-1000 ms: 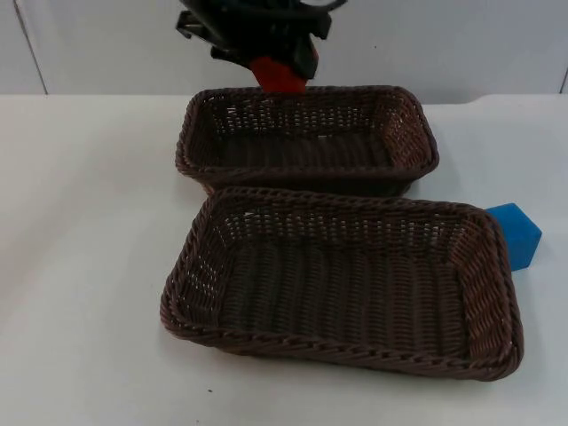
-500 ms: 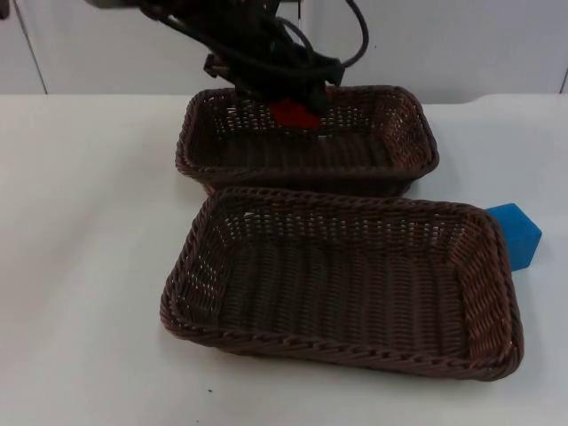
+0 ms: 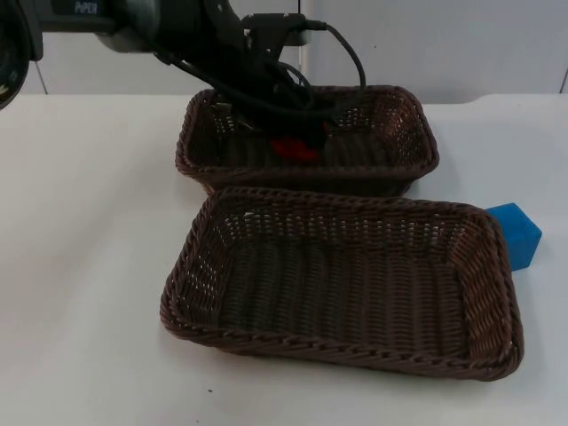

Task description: Pick up one cube with the left hand and place it into the upper basket. Pick up one cube with the right hand and place it into the lower basket.

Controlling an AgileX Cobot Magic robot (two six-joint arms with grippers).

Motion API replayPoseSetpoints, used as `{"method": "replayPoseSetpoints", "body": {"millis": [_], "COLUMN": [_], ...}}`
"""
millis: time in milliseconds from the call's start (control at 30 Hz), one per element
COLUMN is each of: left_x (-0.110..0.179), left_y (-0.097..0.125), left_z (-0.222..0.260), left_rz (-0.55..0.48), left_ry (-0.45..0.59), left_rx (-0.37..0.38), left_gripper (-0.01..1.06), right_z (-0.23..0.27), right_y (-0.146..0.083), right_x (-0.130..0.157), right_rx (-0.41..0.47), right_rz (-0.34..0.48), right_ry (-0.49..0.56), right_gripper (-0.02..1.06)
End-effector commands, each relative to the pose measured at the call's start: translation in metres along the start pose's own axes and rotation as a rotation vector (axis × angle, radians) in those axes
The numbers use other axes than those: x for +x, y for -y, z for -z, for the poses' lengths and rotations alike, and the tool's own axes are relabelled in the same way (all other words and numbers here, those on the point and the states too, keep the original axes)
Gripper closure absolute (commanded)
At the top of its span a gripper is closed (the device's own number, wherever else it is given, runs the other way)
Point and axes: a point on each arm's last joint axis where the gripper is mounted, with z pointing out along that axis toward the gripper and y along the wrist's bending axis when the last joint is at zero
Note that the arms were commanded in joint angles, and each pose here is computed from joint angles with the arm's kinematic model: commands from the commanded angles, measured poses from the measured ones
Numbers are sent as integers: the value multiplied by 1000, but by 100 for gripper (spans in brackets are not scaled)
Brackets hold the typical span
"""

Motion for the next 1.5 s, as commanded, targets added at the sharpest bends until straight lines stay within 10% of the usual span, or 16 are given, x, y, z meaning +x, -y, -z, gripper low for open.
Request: {"method": "replayPoseSetpoints", "body": {"millis": [0,500,1133,1467], "left_x": [-3,-1,1,-18], "left_y": [2,2,2,9], "left_z": [0,0,0,25], "left_rz": [-5,-24,-28,-32], "left_ry": [17,-8,-25,31], "left_rx": [-1,-5,-3,5], "left_gripper": [105,102,31,27], "right_z": [-1,-1,-1,-1], "right_y": [0,0,0,0], "right_x": [1,1,1,1], "right_rx": [7,7,7,7], "right_rz": [-1,-1,-1,-1], "right_ry": [-3,-3,-3,-3], "right_gripper": [-1,-1,-1,-1]}}
